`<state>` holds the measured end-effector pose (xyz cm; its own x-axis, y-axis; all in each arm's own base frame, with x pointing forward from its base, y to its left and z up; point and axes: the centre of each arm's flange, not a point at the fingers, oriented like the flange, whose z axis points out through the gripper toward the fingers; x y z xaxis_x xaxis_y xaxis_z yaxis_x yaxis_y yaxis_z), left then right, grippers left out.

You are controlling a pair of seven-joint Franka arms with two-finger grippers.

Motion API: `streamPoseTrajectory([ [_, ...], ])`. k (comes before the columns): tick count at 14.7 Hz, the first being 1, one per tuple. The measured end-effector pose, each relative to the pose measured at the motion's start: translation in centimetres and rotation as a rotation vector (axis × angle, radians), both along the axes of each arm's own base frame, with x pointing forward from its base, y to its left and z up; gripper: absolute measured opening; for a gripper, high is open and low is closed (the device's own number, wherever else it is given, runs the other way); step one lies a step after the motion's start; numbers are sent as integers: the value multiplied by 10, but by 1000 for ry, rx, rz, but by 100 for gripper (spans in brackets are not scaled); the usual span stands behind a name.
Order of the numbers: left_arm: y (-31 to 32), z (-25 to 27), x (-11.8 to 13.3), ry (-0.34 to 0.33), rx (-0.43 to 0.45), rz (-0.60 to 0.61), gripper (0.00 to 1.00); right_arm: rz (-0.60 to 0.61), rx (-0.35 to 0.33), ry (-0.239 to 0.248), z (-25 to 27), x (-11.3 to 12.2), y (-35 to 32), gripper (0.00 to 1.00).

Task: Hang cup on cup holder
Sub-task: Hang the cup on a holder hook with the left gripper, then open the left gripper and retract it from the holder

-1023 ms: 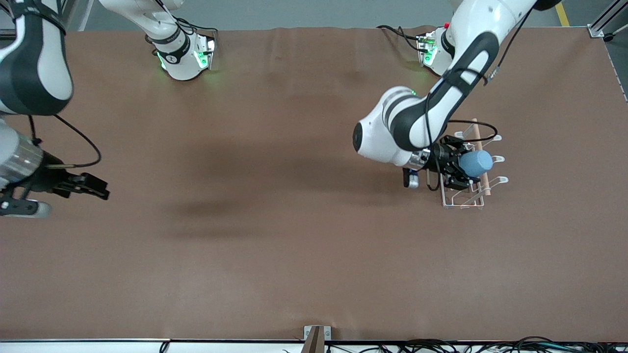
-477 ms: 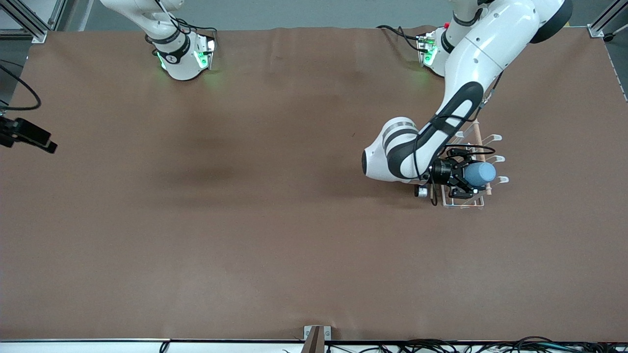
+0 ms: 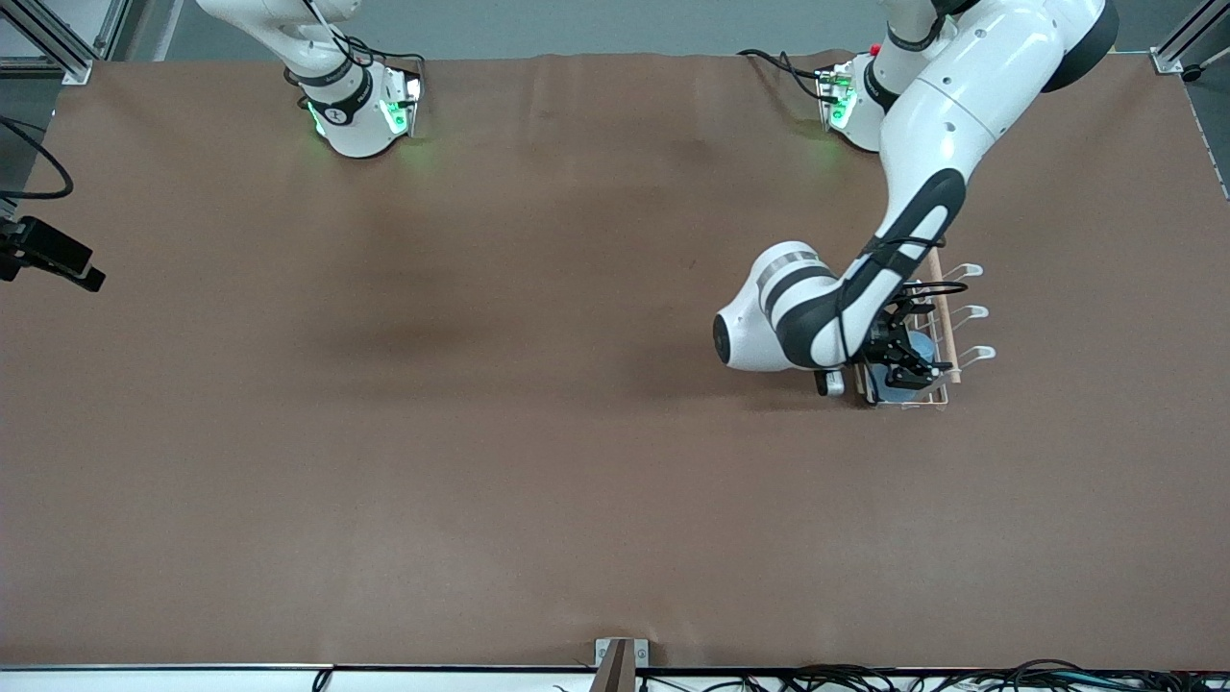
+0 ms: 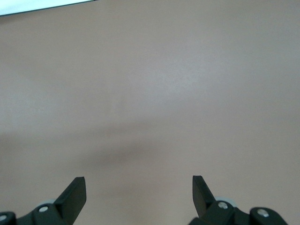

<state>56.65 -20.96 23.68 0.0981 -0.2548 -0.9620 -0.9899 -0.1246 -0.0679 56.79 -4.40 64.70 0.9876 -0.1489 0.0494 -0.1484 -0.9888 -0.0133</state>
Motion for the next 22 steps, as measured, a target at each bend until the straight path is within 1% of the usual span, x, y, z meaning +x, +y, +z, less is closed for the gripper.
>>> streamPoseTrajectory([
  [1, 4, 11, 12, -39, -11, 24, 100, 4, 0, 1, 0, 0, 1, 100],
  [3, 11, 43, 32, -149, -51, 97, 100, 23, 0, 7, -1, -1, 0, 100],
  [4, 14, 62, 38, -211, -86, 150, 100, 27, -1, 8, -1, -1, 0, 100],
  [5, 16, 84, 43, -294, -138, 213, 100, 31, -1, 9, -1, -1, 0, 100],
  [7, 26, 136, 51, -508, -287, 379, 100, 34, -1, 10, -2, -1, 0, 100],
  [9, 54, 192, 53, -716, -404, 608, 100, 34, -1, 10, -2, -1, -1, 100],
  [10, 69, 218, 53, -790, -455, 706, 100, 34, -1, 11, -2, -1, -1, 100],
  [11, 83, 240, 51, -839, -504, 788, 100, 34, -1, 11, -2, -1, -1, 100],
  [13, 107, 277, 48, -899, -602, 916, 100, 34, -1, 10, -2, -1, -1, 100],
  [15, 126, 306, 41, -938, -696, 1022, 100, 35, -1, 10, -2, -1, -1, 100],
  [18, 159, 349, 19, -976, -801, 1160, 100, 35, -1, 11, -2, -1, -1, 100],
  [19, 168, 360, 10, -1002, -837, 1181, 100, 36, -1, 11, -2, -1, -1, 100],
  [21, 174, 373, -9, -1063, -905, 1173, 100, 36, -1, 11, -2, -1, -1, 100],
  [22, 173, 376, -20, -1079, -922, 1165, 100, 36, -1, 11, -2, -1, -1, 100],
])
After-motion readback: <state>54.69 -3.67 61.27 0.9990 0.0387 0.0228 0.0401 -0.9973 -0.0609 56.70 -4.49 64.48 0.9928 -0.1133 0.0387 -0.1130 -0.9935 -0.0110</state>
